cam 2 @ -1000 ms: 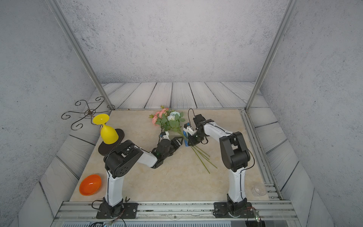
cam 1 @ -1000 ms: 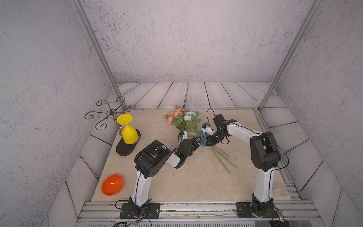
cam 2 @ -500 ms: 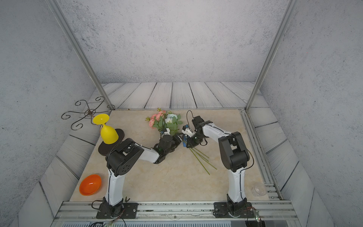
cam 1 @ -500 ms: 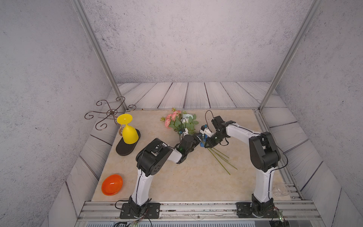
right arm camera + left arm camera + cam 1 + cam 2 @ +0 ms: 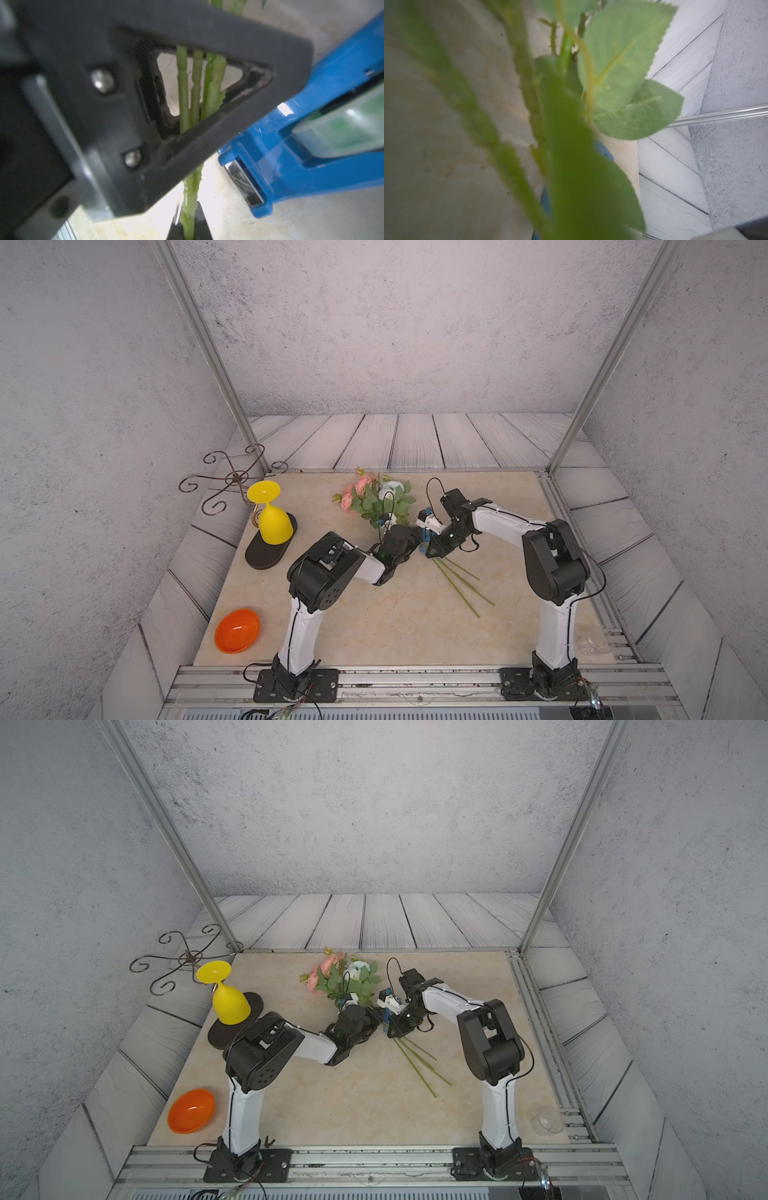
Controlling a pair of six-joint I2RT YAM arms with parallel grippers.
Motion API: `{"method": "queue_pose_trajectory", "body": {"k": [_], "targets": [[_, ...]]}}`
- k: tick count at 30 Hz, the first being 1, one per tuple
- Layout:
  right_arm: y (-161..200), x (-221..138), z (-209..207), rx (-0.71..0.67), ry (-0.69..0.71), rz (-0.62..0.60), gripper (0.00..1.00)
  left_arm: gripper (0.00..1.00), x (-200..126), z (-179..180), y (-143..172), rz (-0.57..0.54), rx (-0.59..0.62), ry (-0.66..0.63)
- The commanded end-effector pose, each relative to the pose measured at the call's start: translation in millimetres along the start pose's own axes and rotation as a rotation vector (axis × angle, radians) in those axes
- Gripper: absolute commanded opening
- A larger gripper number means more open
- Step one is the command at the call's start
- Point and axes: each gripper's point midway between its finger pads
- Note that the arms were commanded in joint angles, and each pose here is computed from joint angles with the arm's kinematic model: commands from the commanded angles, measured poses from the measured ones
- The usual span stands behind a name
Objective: Wrap bouquets with tape
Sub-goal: Wrap the tape around the bouquet.
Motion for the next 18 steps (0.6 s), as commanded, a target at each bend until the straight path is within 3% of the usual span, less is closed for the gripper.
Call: {"method": "queue_pose_trajectory", "body": {"k": [1, 3, 9, 13, 18], "targets": [[6, 11, 6, 0.024, -0.052, 0.02, 0.0, 0.0, 3, 0, -3, -0.009, 0.055, -0.01], [3, 11, 4, 0.033, -0.048, 0.009, 0.04, 0.0, 2, 3, -2, -0.009, 0.042, -0.017], [14, 2, 0, 0.053, 0.014, 0.017, 0.42, 0.0, -6, 8, -8, -0.037, 0.047, -0.036], [23, -27, -8, 0.109, 0.079, -0.081, 0.5, 0.0, -6, 5, -9, -0.043, 0.047, -0.015], [0, -71, -23, 0.15, 0.137, -0.263, 0.58, 0.0, -3, 6, -9, -0.042, 0.033, -0.011]]}}
Point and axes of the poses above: each gripper's point midway between its finger pads, its own x axis out along the fingers, its own z axis along the line the jaws close on, y = z × x, and after that the axes turned 5 degrees about -x, right-handed
